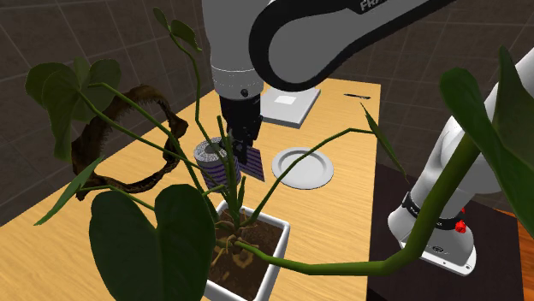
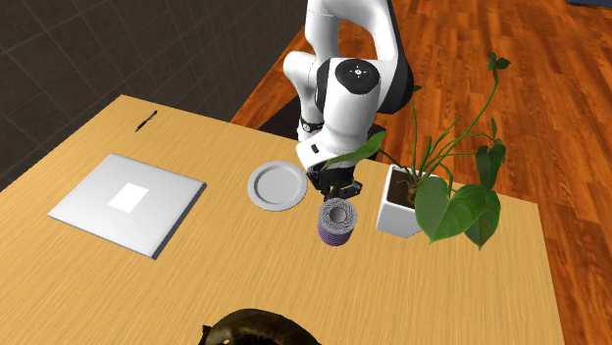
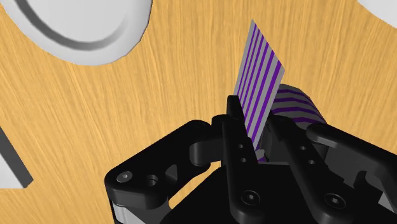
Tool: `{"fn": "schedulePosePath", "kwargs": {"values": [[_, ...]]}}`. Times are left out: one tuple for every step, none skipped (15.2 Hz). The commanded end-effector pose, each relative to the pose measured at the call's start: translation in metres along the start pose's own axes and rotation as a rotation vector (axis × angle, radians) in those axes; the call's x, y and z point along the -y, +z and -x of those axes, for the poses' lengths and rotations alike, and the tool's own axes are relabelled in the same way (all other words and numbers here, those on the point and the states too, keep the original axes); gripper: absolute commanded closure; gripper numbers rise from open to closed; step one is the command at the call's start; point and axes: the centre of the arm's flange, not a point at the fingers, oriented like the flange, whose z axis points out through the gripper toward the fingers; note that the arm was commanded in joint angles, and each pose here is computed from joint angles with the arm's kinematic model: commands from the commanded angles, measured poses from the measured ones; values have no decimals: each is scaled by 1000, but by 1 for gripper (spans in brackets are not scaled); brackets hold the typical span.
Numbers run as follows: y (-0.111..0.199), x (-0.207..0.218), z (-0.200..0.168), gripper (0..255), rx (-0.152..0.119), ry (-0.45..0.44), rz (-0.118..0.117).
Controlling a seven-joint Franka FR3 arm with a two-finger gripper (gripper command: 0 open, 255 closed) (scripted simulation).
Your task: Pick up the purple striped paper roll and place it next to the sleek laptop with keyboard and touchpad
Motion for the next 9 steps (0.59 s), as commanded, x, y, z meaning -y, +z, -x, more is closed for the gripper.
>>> {"fn": "schedulePosePath", "kwargs": {"values": [[-11, 0, -1, 255, 0, 0, 0], [-17, 0, -1, 255, 0, 0, 0], [-22, 0, -1, 255, 0, 0, 0], [-27, 0, -2, 255, 0, 0, 0], [-32, 0, -2, 255, 0, 0, 0], [-38, 0, -2, 255, 0, 0, 0], [-43, 0, -3, 255, 0, 0, 0], [-48, -1, -3, 255, 0, 0, 0], [-51, -1, -3, 255, 0, 0, 0]]}}
